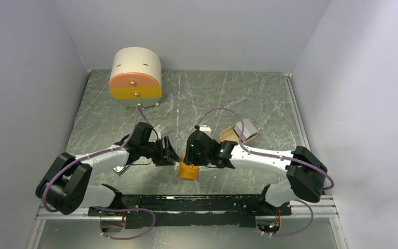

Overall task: Put the credit cards into the card holder
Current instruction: Move the card holder to the center of the board, then open the card holder at the center of the board.

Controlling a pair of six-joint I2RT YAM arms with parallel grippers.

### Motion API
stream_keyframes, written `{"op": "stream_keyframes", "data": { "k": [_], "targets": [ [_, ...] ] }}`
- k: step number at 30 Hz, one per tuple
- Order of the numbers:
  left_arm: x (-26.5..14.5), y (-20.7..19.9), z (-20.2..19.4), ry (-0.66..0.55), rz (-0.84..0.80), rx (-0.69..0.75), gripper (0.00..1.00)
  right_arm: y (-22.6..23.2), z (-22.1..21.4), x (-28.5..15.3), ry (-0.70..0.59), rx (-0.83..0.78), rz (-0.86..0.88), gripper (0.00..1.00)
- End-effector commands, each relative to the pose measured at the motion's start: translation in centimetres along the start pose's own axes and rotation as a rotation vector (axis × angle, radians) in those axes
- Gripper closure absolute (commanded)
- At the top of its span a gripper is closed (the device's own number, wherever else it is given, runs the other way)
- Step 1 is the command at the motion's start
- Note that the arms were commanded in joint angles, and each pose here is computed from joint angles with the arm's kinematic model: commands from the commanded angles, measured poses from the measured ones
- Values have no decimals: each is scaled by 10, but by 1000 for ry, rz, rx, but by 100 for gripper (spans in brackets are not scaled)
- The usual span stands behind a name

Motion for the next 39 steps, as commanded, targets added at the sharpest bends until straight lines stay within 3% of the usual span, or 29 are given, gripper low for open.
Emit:
{"op": "stream_keyframes", "data": {
  "k": [1,9,21,23,29,39],
  "targets": [
    [-13,-14,3,-19,-114,-37,42,-11,-7,2,18,-75,-173,53],
    [-20,-5,5,-73,-55,-13,41,-5,-13,17,59,-141,-311,57],
    [-16,2,-7,-25,-99,-59,38,-27,-33,47,125,-260,-513,62],
    [-16,2,-8,-25,-99,-59,38,-28,-36,50,125,-262,-508,67],
    [-15,2,-9,-22,-110,-62,39,-34,-37,47,91,-257,-501,100],
    [-3,6,-11,14,-82,-44,40,3,-14,33,-104,-226,-174,100]
  ]
}}
Point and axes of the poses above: each gripper's point midway between its finger pads, its own x axis out along the fingers, its own y axis along the line the jaws close on, z = x × y, the point moved 3 cm from there along -x, back along the fingers, and after that the axes turned 12 degrees about -x, right-handed, at the moved point
